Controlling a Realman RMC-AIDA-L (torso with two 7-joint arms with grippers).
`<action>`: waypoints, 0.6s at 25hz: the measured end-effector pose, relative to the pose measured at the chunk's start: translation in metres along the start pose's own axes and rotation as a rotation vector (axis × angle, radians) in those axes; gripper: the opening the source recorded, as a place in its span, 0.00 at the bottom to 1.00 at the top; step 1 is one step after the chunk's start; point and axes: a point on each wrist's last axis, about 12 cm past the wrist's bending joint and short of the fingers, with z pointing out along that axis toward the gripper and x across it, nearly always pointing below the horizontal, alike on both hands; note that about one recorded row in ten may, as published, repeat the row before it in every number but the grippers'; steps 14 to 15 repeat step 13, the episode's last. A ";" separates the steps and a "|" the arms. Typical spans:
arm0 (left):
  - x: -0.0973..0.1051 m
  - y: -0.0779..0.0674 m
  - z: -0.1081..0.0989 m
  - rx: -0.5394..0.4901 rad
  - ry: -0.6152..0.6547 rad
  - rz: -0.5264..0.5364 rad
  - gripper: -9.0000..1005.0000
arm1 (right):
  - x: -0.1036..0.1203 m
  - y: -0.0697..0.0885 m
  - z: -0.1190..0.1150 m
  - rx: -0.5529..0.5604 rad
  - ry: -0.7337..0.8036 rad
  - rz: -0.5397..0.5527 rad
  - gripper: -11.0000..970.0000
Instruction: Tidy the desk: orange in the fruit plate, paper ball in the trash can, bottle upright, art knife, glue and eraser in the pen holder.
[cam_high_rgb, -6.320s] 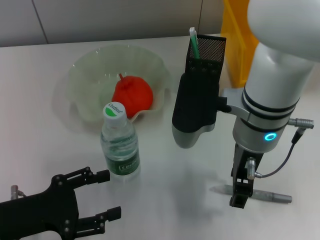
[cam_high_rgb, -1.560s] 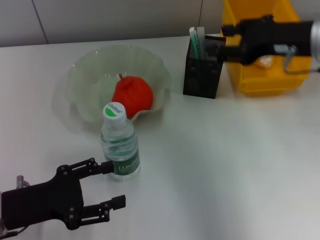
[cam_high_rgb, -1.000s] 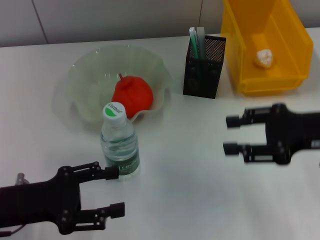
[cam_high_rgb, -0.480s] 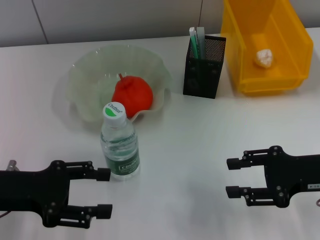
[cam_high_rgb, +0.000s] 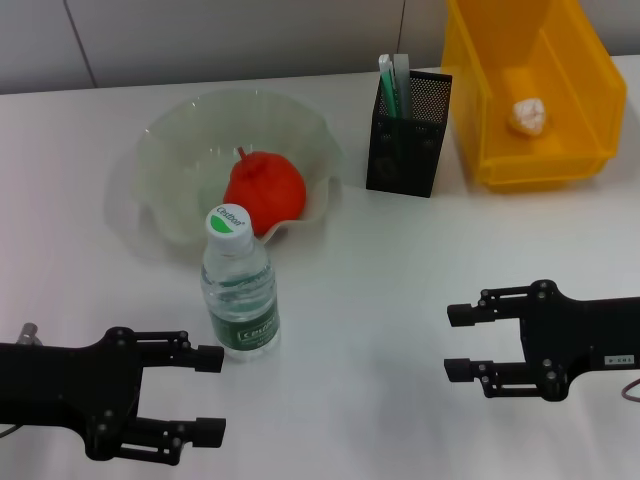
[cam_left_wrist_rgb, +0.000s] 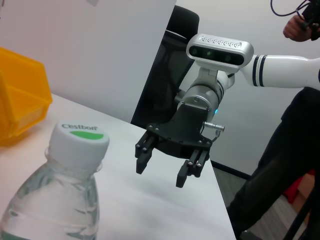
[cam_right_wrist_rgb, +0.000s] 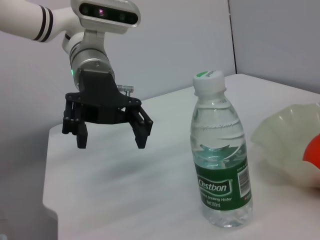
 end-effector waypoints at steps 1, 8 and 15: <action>0.000 0.000 0.000 -0.002 0.000 0.000 0.78 | 0.000 0.000 0.000 0.000 0.000 -0.001 0.63; 0.001 0.000 0.000 -0.008 -0.001 0.000 0.78 | 0.000 0.000 0.002 0.000 -0.002 0.001 0.63; 0.002 0.000 0.001 -0.008 -0.002 0.003 0.78 | 0.002 0.000 0.003 -0.002 -0.009 0.011 0.63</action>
